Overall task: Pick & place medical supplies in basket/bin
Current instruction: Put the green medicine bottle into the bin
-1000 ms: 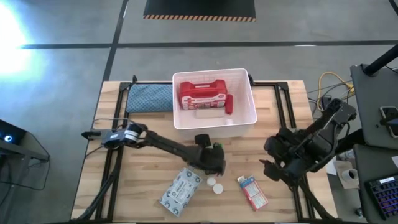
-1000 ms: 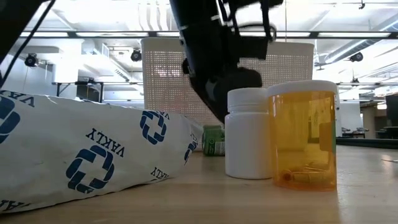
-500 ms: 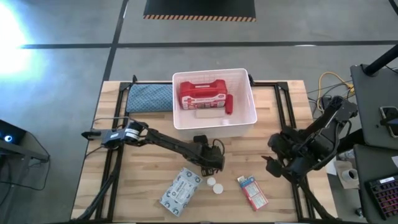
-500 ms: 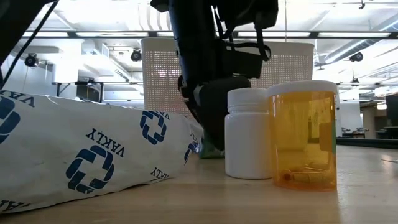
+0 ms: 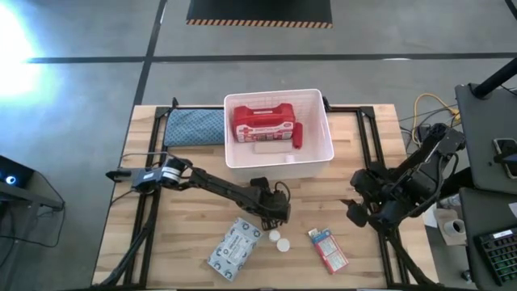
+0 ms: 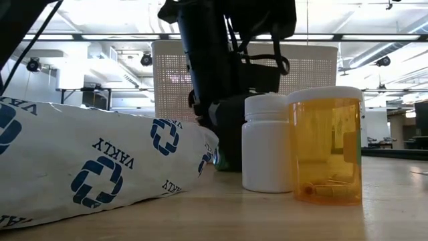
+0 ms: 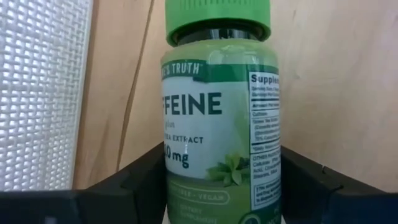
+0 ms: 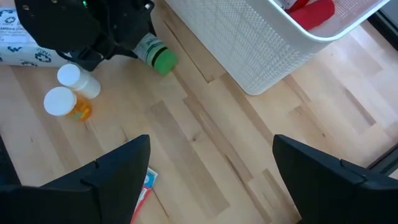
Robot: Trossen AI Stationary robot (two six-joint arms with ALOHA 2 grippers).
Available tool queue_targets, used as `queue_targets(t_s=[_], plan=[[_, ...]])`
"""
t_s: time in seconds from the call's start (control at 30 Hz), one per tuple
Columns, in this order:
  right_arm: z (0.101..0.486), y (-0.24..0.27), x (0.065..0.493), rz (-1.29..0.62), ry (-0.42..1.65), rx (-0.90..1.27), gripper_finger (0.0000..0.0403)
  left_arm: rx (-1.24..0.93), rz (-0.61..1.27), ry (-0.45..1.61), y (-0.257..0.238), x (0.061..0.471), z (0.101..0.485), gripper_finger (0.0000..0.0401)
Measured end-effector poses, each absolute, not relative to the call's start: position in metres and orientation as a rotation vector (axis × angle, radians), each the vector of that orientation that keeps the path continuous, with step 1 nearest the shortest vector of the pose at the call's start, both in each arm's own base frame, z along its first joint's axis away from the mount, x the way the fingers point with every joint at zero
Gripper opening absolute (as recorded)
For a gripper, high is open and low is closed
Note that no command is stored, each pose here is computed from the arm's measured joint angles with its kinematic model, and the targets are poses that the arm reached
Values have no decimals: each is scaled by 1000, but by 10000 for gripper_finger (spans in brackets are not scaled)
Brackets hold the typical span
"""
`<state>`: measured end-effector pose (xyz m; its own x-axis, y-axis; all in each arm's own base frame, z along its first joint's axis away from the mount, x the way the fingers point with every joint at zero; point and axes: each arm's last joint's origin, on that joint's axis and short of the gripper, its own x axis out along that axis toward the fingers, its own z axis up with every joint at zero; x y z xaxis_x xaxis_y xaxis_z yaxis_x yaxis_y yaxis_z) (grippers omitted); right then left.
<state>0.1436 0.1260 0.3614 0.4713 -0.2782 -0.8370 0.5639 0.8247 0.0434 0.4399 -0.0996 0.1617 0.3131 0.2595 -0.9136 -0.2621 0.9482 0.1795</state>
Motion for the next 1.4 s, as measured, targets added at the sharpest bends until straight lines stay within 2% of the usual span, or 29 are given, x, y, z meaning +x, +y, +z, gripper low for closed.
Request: queue_targets(t_s=[0.1,0.37,0.6,0.73,0.9,1.0,1.13,1.3,1.4], plan=[[361,126,144,-528,949,336,329,-8,335,1208,-100,440,162,198],[362,126,144,-531,938,331,329,-35,301,1134,-108,449,188,200],[367,125,144,-514,925,320,329,7,318,863,-116,463,270,211],[375,124,142,-498,882,325,329,129,440,700,-115,460,327,209],[383,122,137,-493,824,352,329,355,613,655,-96,437,373,212],[382,122,137,-497,823,363,329,384,674,701,-65,418,382,214],[379,123,138,-507,829,356,329,309,764,753,-14,390,384,216],[373,125,139,-518,843,383,329,64,774,807,30,361,358,242],[368,128,141,-511,879,404,329,34,762,827,32,346,338,267]])
